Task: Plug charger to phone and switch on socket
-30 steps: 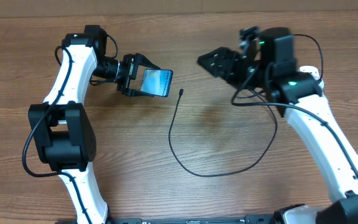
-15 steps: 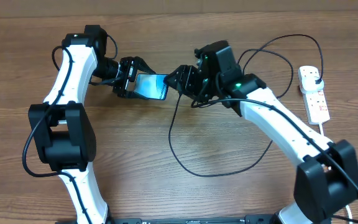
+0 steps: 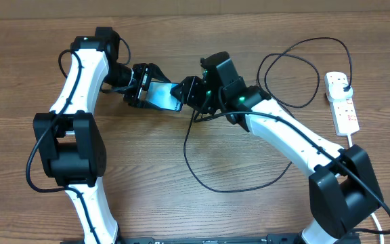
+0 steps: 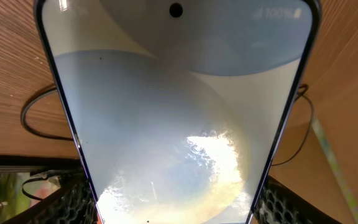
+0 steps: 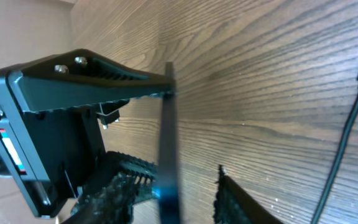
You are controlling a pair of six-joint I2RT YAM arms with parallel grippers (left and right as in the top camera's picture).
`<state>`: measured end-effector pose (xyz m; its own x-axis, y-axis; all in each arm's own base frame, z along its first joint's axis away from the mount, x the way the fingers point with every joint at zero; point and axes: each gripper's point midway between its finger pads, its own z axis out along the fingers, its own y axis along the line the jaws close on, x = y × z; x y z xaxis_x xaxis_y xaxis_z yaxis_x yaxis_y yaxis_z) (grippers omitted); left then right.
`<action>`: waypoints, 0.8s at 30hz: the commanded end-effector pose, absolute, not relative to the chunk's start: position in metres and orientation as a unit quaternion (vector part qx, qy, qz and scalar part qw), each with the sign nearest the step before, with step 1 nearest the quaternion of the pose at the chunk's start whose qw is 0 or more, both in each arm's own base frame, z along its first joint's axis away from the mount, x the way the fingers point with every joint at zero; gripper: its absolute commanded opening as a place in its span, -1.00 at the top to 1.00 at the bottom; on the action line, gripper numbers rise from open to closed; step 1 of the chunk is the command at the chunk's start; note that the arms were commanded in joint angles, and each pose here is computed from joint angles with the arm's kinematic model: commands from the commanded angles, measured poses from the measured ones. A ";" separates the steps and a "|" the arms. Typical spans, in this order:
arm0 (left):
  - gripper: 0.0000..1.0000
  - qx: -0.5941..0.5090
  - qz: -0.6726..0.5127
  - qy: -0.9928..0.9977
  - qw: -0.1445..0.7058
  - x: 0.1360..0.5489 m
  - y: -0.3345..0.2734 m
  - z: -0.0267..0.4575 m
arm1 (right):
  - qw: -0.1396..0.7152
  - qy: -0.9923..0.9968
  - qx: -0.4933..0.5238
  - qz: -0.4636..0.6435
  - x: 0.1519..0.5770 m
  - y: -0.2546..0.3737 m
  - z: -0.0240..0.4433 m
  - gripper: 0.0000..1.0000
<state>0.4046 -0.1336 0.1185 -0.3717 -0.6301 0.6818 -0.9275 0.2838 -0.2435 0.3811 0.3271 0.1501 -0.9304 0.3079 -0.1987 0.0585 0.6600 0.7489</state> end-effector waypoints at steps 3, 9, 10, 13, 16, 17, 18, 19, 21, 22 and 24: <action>0.06 0.501 0.327 -0.766 0.234 0.407 -0.143 0.130 | 0.185 0.897 0.115 0.384 0.390 0.328 0.154 0.28; 0.06 0.501 0.327 -0.766 0.234 0.408 -0.143 0.130 | 0.182 0.899 0.116 0.381 0.389 0.328 0.153 0.41; 0.06 0.501 0.327 -0.766 0.234 0.408 -0.143 0.130 | 0.182 0.899 0.116 0.381 0.388 0.328 0.153 0.42; 0.04 0.501 0.327 -0.766 0.234 0.408 -0.143 0.130 | 0.177 0.899 0.122 0.380 0.388 0.327 0.151 0.49; 0.03 0.500 0.328 -0.766 0.235 0.408 -0.144 0.131 | 0.175 0.899 0.125 0.380 0.387 0.327 0.151 0.58; 0.04 0.500 0.328 -0.766 0.235 0.408 -0.144 0.131 | 0.176 0.899 0.125 0.380 0.387 0.327 0.151 0.60; 0.03 0.500 0.328 -0.766 0.235 0.408 -0.144 0.131 | 0.176 0.899 0.125 0.381 0.388 0.327 0.151 0.62; 0.03 0.500 0.328 -0.766 0.235 0.408 -0.144 0.131 | 0.176 0.899 0.125 0.381 0.388 0.327 0.151 0.63; -0.06 0.500 0.328 -0.766 0.235 0.408 -0.144 0.131 | 0.177 0.898 0.125 0.383 0.388 0.328 0.152 0.66; -0.08 0.500 0.329 -0.766 0.236 0.408 -0.144 0.131 | 0.179 0.897 0.124 0.384 0.389 0.328 0.153 0.68; -0.13 0.500 0.331 -0.765 0.237 0.407 -0.145 0.132 | 0.182 0.896 0.123 0.387 0.390 0.329 0.155 0.72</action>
